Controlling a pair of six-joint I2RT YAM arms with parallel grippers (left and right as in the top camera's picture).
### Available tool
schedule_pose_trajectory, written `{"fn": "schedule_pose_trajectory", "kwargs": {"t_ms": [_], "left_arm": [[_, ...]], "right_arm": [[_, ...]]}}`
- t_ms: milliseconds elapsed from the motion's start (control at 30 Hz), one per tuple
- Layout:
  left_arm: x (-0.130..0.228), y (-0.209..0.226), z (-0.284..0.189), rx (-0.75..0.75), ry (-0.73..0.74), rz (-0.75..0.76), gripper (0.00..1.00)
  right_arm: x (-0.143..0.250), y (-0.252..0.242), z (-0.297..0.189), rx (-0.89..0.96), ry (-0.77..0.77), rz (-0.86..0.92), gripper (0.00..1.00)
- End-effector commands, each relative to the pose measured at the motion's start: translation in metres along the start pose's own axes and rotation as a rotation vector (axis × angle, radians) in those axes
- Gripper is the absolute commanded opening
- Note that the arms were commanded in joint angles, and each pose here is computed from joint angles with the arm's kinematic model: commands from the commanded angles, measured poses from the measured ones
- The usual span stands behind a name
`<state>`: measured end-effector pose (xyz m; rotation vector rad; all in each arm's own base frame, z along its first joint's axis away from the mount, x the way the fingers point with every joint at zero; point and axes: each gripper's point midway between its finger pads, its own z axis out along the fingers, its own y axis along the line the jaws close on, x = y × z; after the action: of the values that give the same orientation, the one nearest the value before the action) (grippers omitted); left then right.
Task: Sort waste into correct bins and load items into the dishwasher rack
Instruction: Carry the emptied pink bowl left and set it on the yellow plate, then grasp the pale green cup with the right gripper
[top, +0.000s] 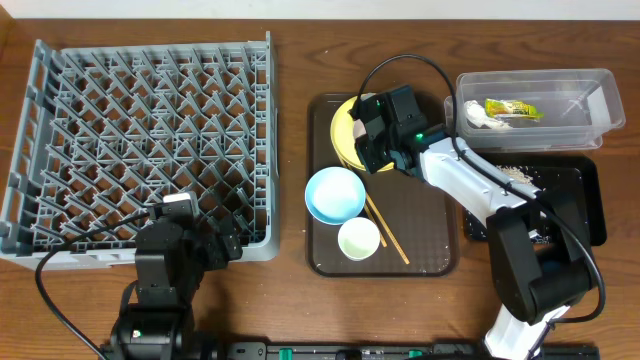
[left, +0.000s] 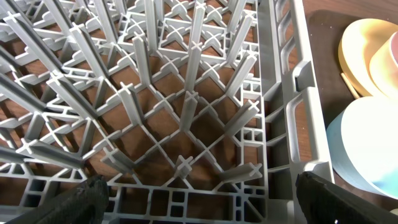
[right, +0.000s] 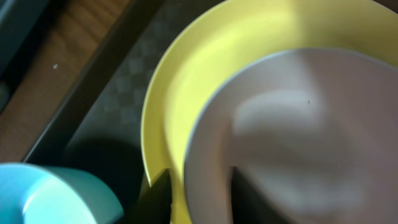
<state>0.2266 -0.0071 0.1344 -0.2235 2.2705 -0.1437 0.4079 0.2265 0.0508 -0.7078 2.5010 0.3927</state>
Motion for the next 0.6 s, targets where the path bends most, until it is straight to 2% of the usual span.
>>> {"fn": "schedule_pose_trajectory", "kwargs": {"t_ms": [0,67,167,300,367,433,567], "left_arm": [[-0.008,-0.001,-0.004,0.000,-0.023,0.007,0.98],[-0.008,-0.001,-0.004,0.000,-0.023,0.007,0.98],[-0.010,-0.001,-0.004,0.002,-0.030,0.007,0.98],[-0.011,-0.001,-0.004,0.003,-0.034,0.007,0.98],[-0.011,-0.001,-0.004,0.003,-0.034,0.007,0.98],[-0.011,-0.001,-0.004,0.003,-0.033,0.007,0.98],[-0.011,-0.001,-0.004,0.003,-0.034,0.007,0.98]], "right_arm": [[-0.017,0.014,-0.015,-0.058,-0.049,-0.008,0.38],[-0.027,0.014,-0.032,-0.063,-0.084,0.016,0.50],[-0.038,0.011,-0.064,-0.050,-0.130,0.031,0.52],[-0.034,0.006,-0.109,-0.044,-0.135,0.065,0.65],[-0.023,0.011,-0.124,-0.070,-0.103,0.083,0.63],[-0.005,0.017,-0.132,-0.092,-0.039,0.104,0.57],[0.034,0.037,-0.129,-0.140,0.129,0.127,0.46]]}}
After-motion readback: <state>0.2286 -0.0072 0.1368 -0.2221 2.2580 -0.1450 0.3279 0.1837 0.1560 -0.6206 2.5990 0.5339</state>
